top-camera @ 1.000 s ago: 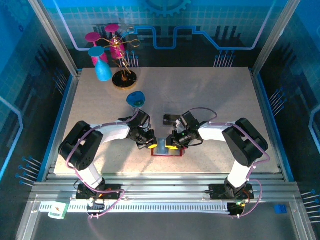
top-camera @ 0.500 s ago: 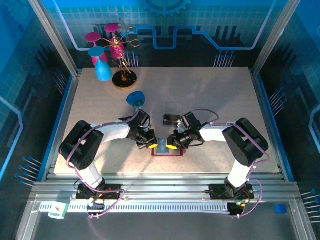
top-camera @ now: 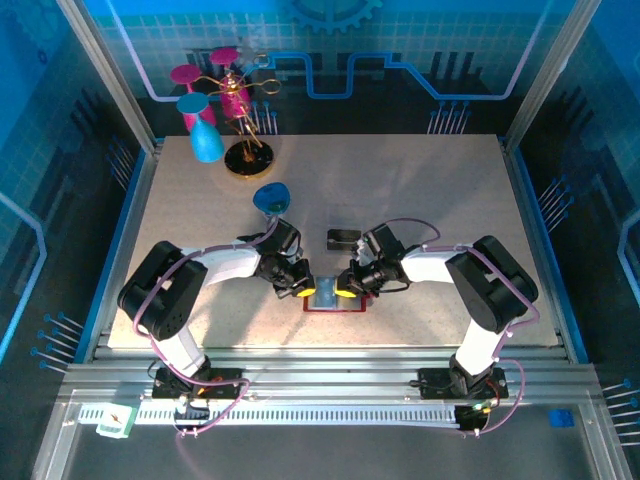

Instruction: Take the credit cards out of the card holder

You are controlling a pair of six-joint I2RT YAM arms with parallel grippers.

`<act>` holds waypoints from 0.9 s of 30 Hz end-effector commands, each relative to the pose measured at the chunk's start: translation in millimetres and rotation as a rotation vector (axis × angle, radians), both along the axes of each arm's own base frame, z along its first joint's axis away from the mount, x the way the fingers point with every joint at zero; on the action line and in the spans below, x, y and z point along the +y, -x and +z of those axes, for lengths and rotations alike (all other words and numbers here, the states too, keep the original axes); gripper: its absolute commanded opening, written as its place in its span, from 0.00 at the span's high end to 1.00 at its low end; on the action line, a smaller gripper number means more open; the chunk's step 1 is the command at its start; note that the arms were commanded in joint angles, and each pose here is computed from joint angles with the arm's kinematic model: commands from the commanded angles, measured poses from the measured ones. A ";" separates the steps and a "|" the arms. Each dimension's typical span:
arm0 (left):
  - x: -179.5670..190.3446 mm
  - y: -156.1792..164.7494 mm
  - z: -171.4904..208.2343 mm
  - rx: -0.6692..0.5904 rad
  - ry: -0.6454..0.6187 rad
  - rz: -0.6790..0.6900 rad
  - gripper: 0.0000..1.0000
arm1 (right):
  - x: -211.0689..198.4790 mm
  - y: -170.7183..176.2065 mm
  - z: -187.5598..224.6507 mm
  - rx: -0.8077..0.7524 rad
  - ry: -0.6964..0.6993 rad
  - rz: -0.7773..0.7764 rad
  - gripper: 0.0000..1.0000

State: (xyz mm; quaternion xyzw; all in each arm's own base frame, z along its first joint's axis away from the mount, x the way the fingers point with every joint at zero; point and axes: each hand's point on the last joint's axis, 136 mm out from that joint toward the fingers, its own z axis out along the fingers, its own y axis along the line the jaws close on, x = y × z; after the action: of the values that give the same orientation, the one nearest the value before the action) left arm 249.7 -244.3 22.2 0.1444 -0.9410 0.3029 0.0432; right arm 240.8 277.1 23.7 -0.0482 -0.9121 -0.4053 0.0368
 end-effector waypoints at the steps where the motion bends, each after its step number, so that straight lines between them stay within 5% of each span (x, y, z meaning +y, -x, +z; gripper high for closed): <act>1: 16.4 14.2 -10.0 0.056 -0.083 0.004 0.94 | -9.4 3.4 2.3 0.004 0.017 0.006 0.92; 27: 18.5 23.1 -11.4 0.040 -0.089 0.030 0.94 | -48.4 0.2 18.4 -0.030 0.192 0.125 0.97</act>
State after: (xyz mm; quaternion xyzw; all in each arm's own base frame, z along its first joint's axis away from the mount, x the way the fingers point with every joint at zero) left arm 238.2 -238.2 20.7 0.1479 -0.9447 0.2896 0.0420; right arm 241.1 239.7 36.3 0.0018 -0.9411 -0.3354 0.0438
